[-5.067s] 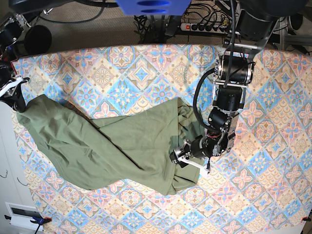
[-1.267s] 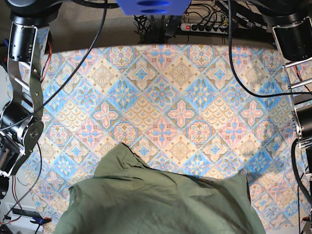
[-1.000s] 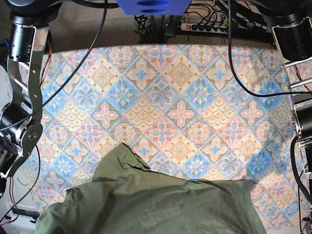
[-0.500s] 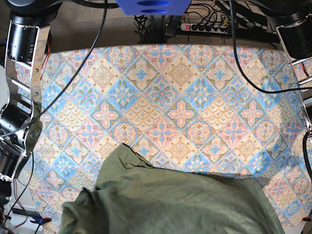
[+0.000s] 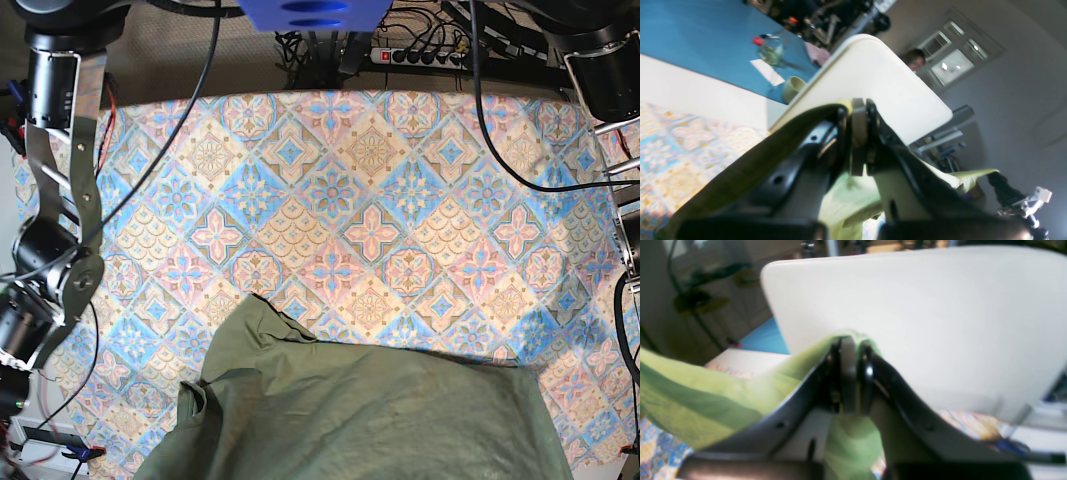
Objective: Layout the t-shirt on the table in an organized manner, then fold the t-shirt properly
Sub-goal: 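Lift the shirt high with both grippers, stretching it between them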
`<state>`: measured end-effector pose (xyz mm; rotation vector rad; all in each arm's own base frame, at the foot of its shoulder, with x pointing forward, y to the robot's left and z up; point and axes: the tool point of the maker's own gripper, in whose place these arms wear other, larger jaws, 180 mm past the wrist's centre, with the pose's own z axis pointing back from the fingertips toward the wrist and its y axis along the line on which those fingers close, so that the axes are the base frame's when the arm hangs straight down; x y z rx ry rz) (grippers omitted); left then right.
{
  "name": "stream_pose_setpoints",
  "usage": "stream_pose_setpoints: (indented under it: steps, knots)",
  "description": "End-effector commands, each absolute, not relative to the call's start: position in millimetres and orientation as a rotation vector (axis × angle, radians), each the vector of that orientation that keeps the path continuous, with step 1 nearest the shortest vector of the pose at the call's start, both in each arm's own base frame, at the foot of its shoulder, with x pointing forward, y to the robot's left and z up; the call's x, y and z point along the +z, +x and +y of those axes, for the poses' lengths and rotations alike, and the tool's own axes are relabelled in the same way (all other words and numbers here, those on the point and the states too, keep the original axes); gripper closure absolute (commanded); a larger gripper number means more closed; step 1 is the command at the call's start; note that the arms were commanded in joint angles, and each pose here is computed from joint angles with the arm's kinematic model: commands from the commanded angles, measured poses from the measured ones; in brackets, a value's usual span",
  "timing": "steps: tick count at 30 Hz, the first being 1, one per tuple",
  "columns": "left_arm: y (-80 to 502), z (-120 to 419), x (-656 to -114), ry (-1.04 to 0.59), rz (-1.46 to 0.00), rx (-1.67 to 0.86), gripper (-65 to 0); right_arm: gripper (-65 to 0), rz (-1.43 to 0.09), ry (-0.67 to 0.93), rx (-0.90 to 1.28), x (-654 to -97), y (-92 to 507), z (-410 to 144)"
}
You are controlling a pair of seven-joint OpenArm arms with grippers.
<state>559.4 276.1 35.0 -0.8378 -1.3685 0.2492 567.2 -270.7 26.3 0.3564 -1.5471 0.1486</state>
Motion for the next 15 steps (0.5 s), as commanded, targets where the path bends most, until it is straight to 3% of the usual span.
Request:
stream_pose_setpoints:
  steps: [1,4,9,15]
  knots:
    - [540,299,85,-0.845,-1.491,0.226,0.0,-0.5,-1.686,0.356,0.128,78,551,-291]
    - [516,314,107,-0.862,-1.521,0.194,0.0,-0.5,-1.693,0.274,0.128,94,525,-325]
    - [465,339,148,-0.701,-1.627,0.074,0.0,-0.5,-1.741,0.148,0.136,127,475,-368]
    - [436,341,61,-0.52,-1.462,-0.005,0.0,-0.5,-1.596,0.107,0.187,38,450,-376]
